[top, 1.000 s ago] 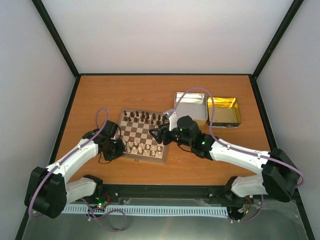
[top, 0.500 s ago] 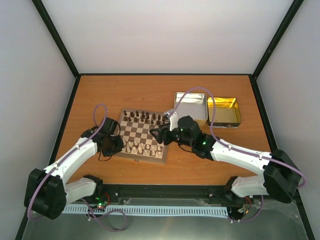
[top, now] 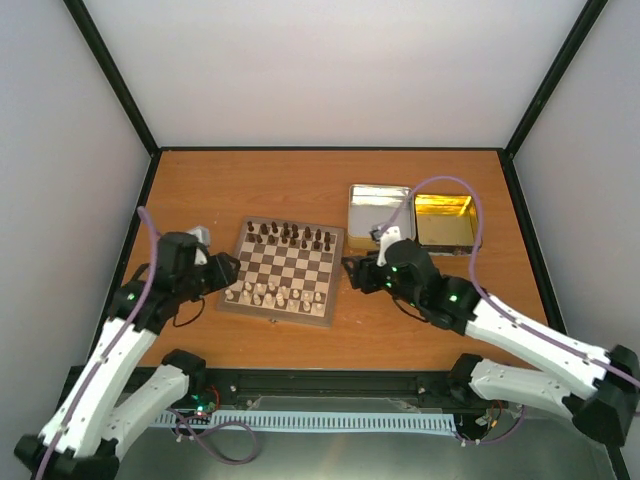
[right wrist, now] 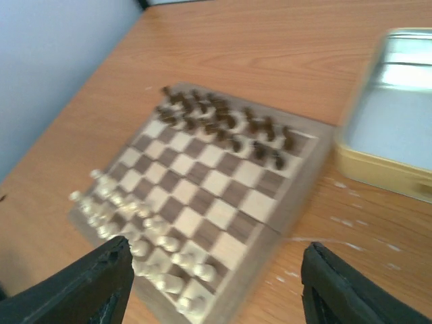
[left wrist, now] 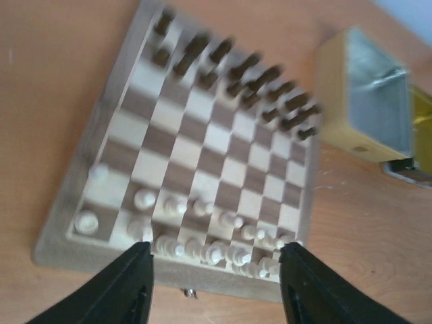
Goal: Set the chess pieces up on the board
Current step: Adjust the chess piece on the chessboard, then reset both arms
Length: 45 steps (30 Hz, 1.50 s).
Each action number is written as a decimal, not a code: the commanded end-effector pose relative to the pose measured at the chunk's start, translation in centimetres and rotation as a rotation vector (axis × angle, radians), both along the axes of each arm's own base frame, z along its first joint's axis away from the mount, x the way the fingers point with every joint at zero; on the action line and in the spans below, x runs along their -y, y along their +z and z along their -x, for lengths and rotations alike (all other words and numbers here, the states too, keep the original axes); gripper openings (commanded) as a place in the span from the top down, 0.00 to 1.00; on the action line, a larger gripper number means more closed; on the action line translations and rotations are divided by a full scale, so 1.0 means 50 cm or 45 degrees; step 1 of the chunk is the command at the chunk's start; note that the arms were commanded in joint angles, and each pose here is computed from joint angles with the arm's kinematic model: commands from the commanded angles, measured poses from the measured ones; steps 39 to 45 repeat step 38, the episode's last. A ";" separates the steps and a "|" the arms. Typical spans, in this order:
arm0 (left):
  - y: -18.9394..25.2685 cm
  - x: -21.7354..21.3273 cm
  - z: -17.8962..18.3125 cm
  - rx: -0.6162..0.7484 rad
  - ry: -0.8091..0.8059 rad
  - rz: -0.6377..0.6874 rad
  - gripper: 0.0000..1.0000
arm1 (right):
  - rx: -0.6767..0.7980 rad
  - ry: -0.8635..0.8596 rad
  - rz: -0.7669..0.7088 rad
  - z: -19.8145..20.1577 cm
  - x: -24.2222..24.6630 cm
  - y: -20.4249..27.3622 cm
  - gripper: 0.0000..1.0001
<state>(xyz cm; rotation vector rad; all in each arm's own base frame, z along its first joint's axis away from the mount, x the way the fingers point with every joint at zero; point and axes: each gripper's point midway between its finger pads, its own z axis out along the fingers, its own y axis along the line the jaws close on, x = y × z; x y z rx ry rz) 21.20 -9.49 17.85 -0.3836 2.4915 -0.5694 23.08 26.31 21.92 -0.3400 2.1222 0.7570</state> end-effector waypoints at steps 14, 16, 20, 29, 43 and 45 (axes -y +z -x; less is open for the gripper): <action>0.412 -0.145 0.092 1.001 0.134 -0.242 0.00 | 0.386 -0.713 0.181 0.099 0.446 0.251 0.00; 0.430 -0.162 0.108 1.036 0.164 -0.276 0.00 | 0.416 -0.748 0.169 0.111 0.473 0.274 0.00; 0.471 -0.180 0.143 1.132 0.186 -0.280 0.00 | 0.462 -0.787 0.136 0.132 0.511 0.305 0.00; 0.509 -0.213 0.188 1.214 0.249 -0.309 0.00 | 0.522 -0.859 0.051 0.166 0.570 0.327 0.00; 0.506 -0.209 0.186 1.219 0.235 -0.310 0.00 | 0.540 -0.880 0.055 0.165 0.575 0.323 0.00; 0.506 -0.209 0.186 1.219 0.235 -0.310 0.00 | 0.540 -0.880 0.055 0.165 0.575 0.323 0.00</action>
